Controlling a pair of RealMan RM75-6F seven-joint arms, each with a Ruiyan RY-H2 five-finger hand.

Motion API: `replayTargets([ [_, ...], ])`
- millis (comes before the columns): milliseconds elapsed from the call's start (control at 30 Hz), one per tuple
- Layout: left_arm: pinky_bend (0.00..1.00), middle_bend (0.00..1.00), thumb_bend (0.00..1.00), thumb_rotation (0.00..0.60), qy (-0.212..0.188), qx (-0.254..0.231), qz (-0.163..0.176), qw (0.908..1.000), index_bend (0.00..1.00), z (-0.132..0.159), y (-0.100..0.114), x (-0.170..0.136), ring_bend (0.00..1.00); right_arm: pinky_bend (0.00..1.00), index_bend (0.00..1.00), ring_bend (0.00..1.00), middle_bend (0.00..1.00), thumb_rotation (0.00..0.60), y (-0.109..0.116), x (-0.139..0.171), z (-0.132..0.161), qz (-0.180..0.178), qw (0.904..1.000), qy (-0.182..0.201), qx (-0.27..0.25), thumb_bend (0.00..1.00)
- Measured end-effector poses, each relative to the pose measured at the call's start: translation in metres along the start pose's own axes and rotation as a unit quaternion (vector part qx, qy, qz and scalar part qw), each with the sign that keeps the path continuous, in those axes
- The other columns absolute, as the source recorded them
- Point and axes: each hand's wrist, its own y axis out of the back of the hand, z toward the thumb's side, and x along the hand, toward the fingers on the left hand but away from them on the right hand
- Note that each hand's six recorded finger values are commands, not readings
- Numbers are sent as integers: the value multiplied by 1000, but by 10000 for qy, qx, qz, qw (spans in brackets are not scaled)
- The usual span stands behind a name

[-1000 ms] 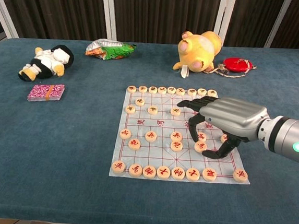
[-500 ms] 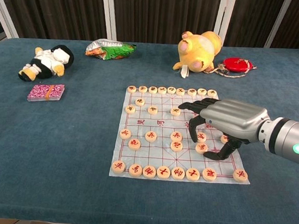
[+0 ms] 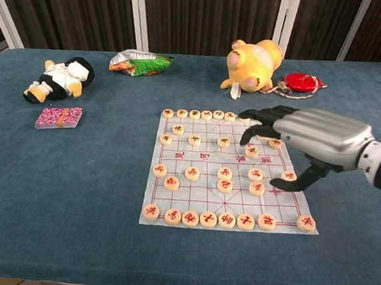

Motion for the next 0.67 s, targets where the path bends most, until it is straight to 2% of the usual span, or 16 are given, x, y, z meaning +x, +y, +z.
replayTargets([
  [67, 40, 0, 372, 600, -11, 28, -1, 10000, 0, 1, -1, 0, 0, 0, 39, 0, 3, 600, 9, 16, -7, -147, 9998, -145, 8, 413],
  [100, 40, 0, 370, 600, -20, 49, -3, 10000, 0, 1, -1, 0, 0, 0, 8, 0, 0, 600, 17, 31, -14, -260, 9991, -322, 45, 397],
  [167, 40, 0, 365, 600, -34, 92, -13, 10000, 0, 3, -2, 0, 0, 0, 0, 0, 0, 600, 25, 48, -20, -372, 9978, -548, 66, 386],
  [267, 40, 0, 365, 600, -31, 128, -15, 9999, 0, 3, -3, 0, 0, 0, 0, 0, 0, 600, 37, 86, -36, -631, 9913, -1153, -1, 386],
  [367, 40, 0, 367, 600, -37, 134, -35, 9999, 0, 3, -4, 0, 0, 0, 0, 0, 0, 600, 39, 131, -61, -881, 9764, -1961, -192, 345],
  [400, 40, 0, 368, 600, -35, 141, -41, 9999, 0, 3, -4, 1, 0, 0, 0, 0, 0, 600, 38, 150, -70, -971, 9681, -2292, -289, 332],
  [500, 40, 0, 366, 600, -27, 162, -74, 9998, 0, 2, -6, 3, 0, 0, 0, 0, 0, 600, 34, 188, -88, -1108, 9509, -2861, -408, 323],
  [567, 39, 0, 366, 600, -9, 199, -103, 9997, 0, 2, -9, 4, 0, 0, 0, 0, 0, 600, 35, 197, -92, -1180, 9471, -2957, -413, 323],
  [667, 40, 0, 367, 600, 9, 257, -141, 9996, 0, 3, -11, 5, 0, 0, 0, 0, 0, 600, 35, 201, -91, -1199, 9489, -2892, -395, 324],
])
